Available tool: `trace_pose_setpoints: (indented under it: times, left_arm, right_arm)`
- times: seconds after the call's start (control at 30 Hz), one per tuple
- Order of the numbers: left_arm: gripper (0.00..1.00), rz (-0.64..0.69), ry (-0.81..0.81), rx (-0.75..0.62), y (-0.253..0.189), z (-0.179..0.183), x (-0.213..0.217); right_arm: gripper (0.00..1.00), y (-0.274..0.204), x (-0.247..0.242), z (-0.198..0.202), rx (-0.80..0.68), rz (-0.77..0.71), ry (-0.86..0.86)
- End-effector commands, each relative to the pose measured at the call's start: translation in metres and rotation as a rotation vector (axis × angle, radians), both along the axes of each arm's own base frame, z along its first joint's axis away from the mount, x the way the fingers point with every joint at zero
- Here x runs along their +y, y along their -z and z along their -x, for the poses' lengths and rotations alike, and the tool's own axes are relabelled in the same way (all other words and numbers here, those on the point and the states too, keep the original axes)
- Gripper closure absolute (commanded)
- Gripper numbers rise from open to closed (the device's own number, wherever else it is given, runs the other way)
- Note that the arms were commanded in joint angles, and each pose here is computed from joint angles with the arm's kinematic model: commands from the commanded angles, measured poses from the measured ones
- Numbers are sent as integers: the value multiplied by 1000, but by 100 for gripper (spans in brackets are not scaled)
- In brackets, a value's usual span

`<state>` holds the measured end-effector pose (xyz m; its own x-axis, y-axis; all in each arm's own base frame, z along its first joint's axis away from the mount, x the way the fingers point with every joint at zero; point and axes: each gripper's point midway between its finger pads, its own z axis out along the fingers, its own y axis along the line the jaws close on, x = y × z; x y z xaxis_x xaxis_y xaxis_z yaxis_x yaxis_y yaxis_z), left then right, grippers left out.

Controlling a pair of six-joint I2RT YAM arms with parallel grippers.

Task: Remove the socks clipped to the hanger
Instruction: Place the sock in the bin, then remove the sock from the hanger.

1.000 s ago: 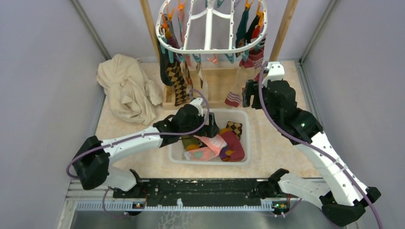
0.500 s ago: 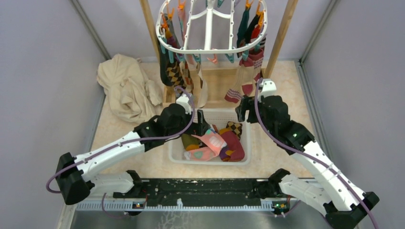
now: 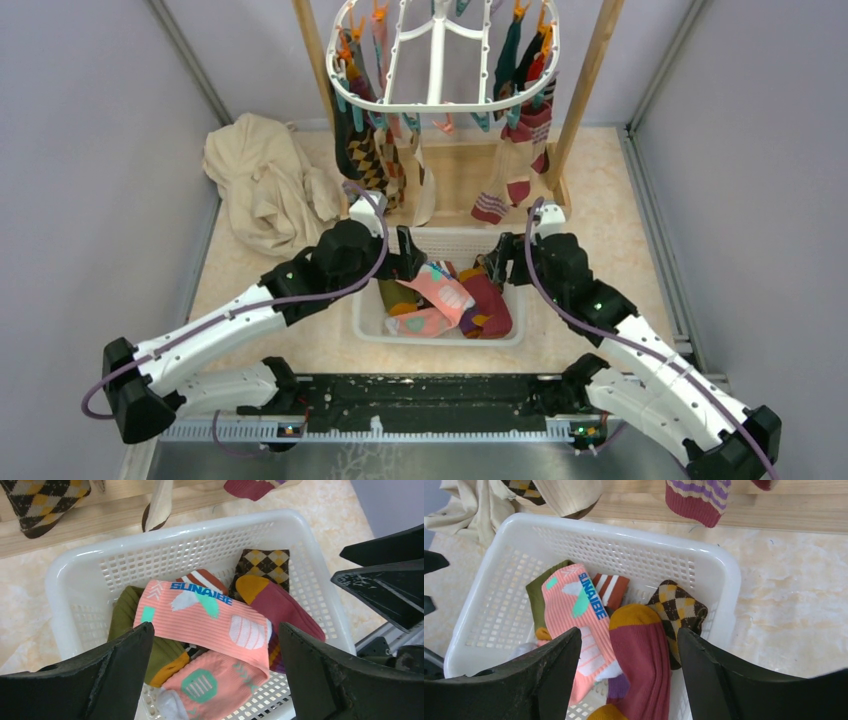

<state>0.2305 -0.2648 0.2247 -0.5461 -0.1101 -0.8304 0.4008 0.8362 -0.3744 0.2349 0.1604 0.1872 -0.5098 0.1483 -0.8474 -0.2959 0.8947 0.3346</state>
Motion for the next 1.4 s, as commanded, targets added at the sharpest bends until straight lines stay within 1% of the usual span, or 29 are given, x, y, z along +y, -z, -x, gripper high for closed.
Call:
trace_pose_setpoints:
  times: [0.0,0.17,0.3,0.37,0.4,0.43,0.47,0.67,0.83,1.0,1.1,1.23,1.37]
  left_arm:
    - [1,-54,-37,20,15,-5,6]
    - [1,-26,-23,16,14,-6,0]
    - [1,-11,-3,18,17,-5,-5]
    - [1,-5,4,22,18,-4,-8]
    - [1,-5,4,24,18,-4,-8]
    - [1,-6,6,26,19,-4,-8]
    - [1,-7,5,28,20,-4,-7]
    - [1,-6,2,31,26,-1,-3]
    - [1,13,10,18,22,4,1]
    - [1,-9,13,-4,16,4,5]
    - [1,-9,24,3,18,7,5]
    - [1,11,34,27,20,14,7]
    - [1,20,24,21,19,17,13]
  right_arm:
    - [30,-26,15,-11,-82,-79,-36]
    - [29,-22,19,-11,-93,-83,-58]
    - [27,-19,23,-16,-71,-51,-68]
    - [20,-17,23,-19,-62,-36,-64]
    - [8,-17,23,-19,-61,-32,-64]
    - [2,-16,23,-20,-57,-27,-63]
    - [1,-16,23,-21,-51,-22,-62]
    - [1,-7,20,-24,-18,11,-41]
    - [1,-18,28,-27,-50,-41,-53]
    - [1,-36,43,-25,-93,-112,-123]
    - [1,-32,50,-26,-42,-169,-106]
    - [1,-25,66,-18,36,-191,-185]
    - [1,-26,73,-12,39,-218,-232]
